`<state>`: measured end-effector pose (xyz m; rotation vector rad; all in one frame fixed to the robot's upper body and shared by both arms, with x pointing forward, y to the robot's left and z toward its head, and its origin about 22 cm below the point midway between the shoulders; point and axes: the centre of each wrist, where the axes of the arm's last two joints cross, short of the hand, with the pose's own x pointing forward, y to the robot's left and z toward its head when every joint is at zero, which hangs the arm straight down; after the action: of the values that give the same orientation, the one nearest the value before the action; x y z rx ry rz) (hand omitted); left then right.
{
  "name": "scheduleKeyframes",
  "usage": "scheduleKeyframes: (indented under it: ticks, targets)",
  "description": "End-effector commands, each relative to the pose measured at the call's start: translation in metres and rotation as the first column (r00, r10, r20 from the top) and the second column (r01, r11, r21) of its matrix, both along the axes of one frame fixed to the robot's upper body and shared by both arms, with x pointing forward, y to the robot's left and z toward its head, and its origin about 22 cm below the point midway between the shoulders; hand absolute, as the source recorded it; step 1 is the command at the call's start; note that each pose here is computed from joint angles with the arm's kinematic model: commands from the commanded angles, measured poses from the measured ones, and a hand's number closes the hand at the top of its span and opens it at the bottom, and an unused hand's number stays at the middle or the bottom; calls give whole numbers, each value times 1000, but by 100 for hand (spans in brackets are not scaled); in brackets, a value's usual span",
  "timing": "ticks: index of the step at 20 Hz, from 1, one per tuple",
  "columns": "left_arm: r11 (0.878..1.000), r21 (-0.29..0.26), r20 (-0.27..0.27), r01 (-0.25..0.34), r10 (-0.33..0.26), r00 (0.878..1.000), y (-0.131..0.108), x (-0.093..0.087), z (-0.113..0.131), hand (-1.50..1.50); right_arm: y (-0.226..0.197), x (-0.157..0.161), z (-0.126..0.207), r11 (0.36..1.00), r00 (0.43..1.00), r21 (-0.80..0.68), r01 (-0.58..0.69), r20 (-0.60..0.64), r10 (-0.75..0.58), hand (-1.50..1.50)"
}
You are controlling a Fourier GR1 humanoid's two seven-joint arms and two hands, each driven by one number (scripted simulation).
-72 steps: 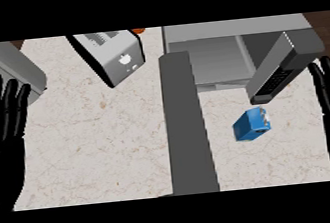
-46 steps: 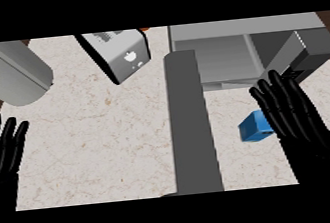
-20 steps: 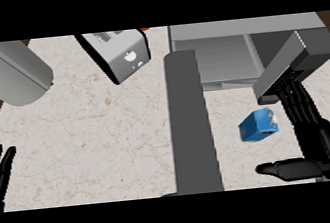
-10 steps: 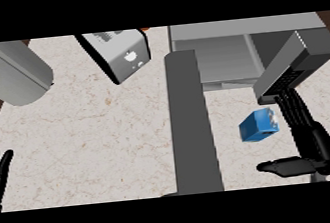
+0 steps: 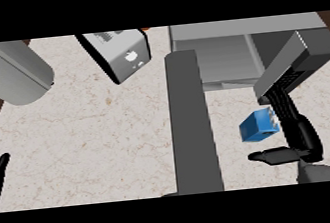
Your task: Pick up the milk, place it into the microwave and close the microwave
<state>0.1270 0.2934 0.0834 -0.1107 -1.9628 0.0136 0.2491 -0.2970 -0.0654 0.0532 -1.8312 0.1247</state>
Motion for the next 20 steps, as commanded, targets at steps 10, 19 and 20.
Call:
scheduleKeyframes:
  ticks: [10,19,20]
  targets:
    - [1000,10,12,-12,12,1000,-8,-2,-8,-150,-36,10,-42,973,981,-138,183,-45,-191,-150]
    - [1000,-7,-3,11,-11,1000,-3,7,-1,-150,-48,-1,-61,983,978,91,-158,-122,169,-150]
    - [1000,-14,-14,6,-6,1000,0,0,-12,-150,-34,8,-60,968,963,115,-223,-127,236,-150]
